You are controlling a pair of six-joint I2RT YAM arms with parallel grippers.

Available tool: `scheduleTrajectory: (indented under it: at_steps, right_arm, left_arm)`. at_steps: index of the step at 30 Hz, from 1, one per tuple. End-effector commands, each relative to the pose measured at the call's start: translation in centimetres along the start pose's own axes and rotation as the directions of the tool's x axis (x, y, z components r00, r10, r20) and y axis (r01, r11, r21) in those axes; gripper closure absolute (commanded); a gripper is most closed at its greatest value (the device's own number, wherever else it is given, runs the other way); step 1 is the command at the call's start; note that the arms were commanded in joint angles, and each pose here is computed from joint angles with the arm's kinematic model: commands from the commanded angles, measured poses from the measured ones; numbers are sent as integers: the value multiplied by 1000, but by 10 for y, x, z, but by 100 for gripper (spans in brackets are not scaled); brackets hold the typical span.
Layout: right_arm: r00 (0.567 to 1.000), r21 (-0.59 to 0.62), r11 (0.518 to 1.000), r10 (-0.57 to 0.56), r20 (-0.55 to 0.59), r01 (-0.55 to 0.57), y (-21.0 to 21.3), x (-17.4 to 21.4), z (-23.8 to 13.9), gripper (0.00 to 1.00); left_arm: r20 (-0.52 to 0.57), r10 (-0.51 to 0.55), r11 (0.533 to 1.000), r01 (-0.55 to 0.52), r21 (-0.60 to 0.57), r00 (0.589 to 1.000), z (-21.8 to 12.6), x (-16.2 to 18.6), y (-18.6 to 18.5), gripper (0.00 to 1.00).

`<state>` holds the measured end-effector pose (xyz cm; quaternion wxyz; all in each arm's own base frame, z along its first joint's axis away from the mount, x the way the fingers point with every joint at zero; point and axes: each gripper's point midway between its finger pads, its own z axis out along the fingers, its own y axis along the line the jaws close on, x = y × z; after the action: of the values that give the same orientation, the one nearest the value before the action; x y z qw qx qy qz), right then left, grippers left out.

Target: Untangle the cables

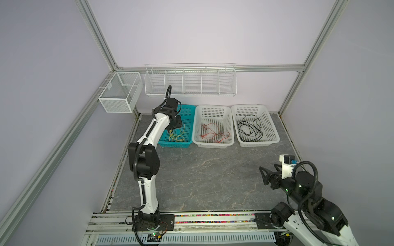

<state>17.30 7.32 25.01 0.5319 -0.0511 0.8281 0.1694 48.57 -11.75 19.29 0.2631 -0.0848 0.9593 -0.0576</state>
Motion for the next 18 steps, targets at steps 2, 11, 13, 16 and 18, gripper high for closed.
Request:
scheduleTrajectory:
  at_steps: [2, 11, 13, 16, 18]
  right_arm:
    - [1000, 15, 1000, -2, 5, 2, -1, -1, 5, 12]
    - [1000, 29, 1000, -4, -13, 4, -3, 1, 8, 12]
    - [1000, 40, 999, -7, -21, 8, -4, 2, 10, 12]
    - [999, 41, 999, -7, -38, 9, -2, 3, 16, 12]
    - [999, 29, 1000, -8, -49, 9, 2, 1, 19, 12]
  left_arm:
    - [101, -37, 994, 26, 108, 994, -62, -4, -8, 43]
    - [343, -93, 988, 43, 150, 935, -139, 29, 27, 1]
    - [385, -111, 987, 57, 149, 916, -148, 45, 39, 1]
    - [458, -117, 986, 48, 160, 881, -154, 68, 55, 1]
    - [510, -116, 988, 46, 147, 852, -154, 83, 67, 1]
